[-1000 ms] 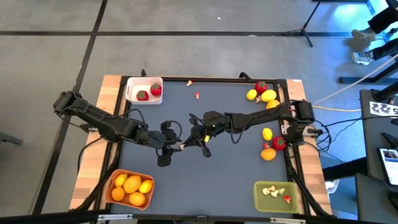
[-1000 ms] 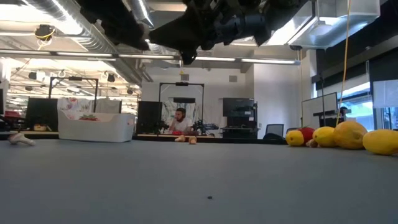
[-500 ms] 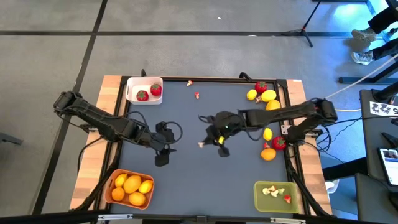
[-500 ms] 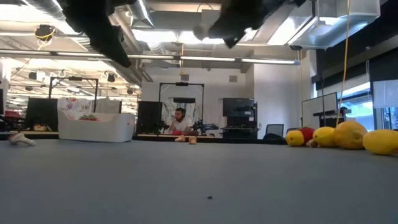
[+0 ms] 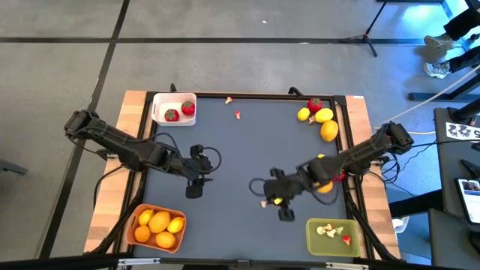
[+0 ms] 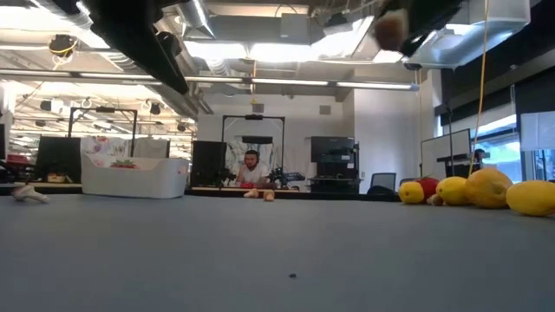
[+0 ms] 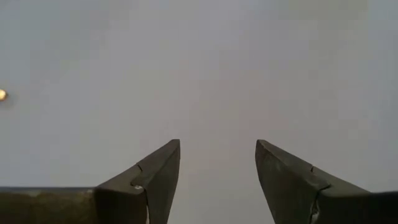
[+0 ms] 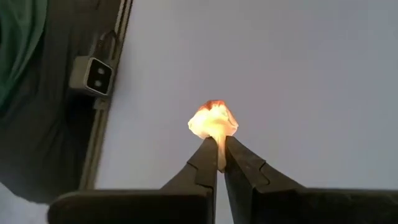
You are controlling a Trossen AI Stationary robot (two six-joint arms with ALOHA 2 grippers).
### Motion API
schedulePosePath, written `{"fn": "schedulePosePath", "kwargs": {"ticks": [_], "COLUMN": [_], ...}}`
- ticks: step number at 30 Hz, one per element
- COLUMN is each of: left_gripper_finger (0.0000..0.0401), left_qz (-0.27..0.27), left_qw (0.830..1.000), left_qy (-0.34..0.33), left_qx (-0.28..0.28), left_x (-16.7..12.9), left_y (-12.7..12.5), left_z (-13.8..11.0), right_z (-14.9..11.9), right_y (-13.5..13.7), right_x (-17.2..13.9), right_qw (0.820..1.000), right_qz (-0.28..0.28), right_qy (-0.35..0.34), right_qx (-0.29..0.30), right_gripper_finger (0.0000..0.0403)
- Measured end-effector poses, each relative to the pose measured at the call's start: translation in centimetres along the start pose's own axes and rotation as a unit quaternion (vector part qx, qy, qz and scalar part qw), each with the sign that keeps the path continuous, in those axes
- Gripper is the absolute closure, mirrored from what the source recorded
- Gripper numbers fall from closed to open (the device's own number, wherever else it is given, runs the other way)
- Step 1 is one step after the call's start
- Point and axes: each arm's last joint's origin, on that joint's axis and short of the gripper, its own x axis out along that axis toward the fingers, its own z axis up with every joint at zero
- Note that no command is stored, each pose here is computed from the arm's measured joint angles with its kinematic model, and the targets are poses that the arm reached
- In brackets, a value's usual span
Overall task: Sort produce into baskets
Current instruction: Put the brown mushroom into the yellow bin
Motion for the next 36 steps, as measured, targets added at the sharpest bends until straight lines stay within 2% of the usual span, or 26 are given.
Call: {"fn": "schedulePosePath", "kwargs": {"ticks": [6,11,15,20,25,31,36], "left_gripper_finger": [0.0196,0.0196,0.0196,0.0196,0.0196,0.0196,0.0196], "left_qz": [0.011,0.020,0.025,0.030,0.034,0.034,0.034], "left_qw": [0.999,0.999,0.998,0.997,0.997,0.997,0.997], "left_qy": [-0.001,0.001,0.003,0.004,0.005,0.006,0.006], "left_qx": [0.033,0.048,0.058,0.069,0.075,0.074,0.073], "left_x": [0.2,0.4,0.5,0.6,0.6,0.6,0.6], "left_y": [0.8,1.4,1.8,2.2,2.5,2.5,2.5], "left_z": [0.2,0.3,0.4,0.5,0.5,0.5,0.5], "right_z": [-2.2,-4.5,-6.7,-9.4,-11.9,-13.8,-14.8], "right_y": [4.1,7.0,8.9,10.5,11.4,12.2,12.3], "right_x": [-0.6,-1.1,-1.6,-2.5,-3.2,-2.4,-1.1], "right_qw": [0.996,0.982,0.963,0.928,0.891,0.861,0.852], "right_qz": [-0.017,-0.030,-0.049,-0.090,-0.142,-0.186,-0.222], "right_qy": [-0.001,0.013,0.030,0.046,0.055,0.086,0.115], "right_qx": [0.085,0.184,0.263,0.357,0.428,0.466,0.459], "right_gripper_finger": [0.0384,0.0384,0.0384,0.0384,0.0384,0.0384,0.0384]}}
